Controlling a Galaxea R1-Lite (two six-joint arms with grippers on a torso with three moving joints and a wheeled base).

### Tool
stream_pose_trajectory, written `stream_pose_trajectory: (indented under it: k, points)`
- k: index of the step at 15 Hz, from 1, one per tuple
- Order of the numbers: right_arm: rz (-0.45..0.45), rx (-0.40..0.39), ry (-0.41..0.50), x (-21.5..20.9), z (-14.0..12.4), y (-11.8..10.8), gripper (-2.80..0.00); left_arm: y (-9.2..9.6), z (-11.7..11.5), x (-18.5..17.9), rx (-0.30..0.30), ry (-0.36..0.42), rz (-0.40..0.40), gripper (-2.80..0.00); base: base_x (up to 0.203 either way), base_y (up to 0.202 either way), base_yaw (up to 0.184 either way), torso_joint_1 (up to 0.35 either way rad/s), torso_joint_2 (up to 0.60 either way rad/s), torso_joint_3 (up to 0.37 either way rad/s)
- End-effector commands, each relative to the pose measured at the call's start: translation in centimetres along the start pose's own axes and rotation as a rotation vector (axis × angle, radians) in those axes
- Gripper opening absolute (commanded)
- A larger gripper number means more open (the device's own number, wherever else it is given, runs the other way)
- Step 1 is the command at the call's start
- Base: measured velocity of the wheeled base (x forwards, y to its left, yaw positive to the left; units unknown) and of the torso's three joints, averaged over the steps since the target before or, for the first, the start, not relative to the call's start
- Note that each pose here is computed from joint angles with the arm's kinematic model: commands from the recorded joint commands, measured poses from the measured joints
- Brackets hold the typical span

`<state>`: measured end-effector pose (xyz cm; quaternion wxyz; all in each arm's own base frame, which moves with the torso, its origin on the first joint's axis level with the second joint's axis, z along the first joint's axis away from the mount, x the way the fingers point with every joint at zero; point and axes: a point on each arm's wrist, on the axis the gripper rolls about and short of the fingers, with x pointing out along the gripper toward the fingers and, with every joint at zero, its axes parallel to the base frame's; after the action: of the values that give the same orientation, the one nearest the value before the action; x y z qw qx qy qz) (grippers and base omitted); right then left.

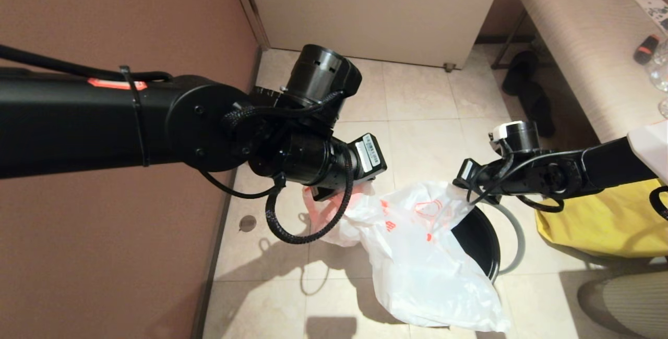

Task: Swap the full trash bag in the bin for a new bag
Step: Put the new garbage bag on the trash can

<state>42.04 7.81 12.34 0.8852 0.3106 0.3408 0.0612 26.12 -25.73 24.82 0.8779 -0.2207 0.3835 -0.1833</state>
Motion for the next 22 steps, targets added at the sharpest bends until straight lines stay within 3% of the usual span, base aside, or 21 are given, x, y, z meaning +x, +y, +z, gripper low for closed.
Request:
stream_pose_trajectory:
  k: [1, 7, 14, 18, 22]
  points:
    - [-0.009, 0.005, 0.015, -0.4, -0.5, -0.1, -2.8, 0.3, 0.1, 0.4, -0.009, 0.001, 0.012, -2.8, 0.0, 0.0, 0.0, 0.0, 0.0, 0.0]
    - [-0.075, 0.017, 0.104, -0.7, -3.4, -1.8, -2.8, 1.2, 0.7, 1.6, -0.031, -0.013, 0.029, -2.8, 0.0, 0.0, 0.0, 0.0, 0.0, 0.0]
    - [-0.107, -0.005, 0.138, 5.7, -6.4, -3.6, -2.8, 1.3, 0.5, 1.9, -0.033, -0.013, 0.027, -2.8, 0.0, 0.0, 0.0, 0.0, 0.0, 0.0]
    - [-0.127, -0.036, 0.149, 6.0, -8.0, -2.6, -2.8, 0.9, 0.7, 1.8, -0.041, -0.046, -0.001, -2.8, 0.0, 0.0, 0.0, 0.0, 0.0, 0.0]
    - [-0.058, -0.054, 0.066, -0.5, -6.2, 0.7, -2.8, 0.9, 0.8, 1.4, -0.045, -0.053, -0.003, -2.8, 0.0, 0.0, 0.0, 0.0, 0.0, 0.0]
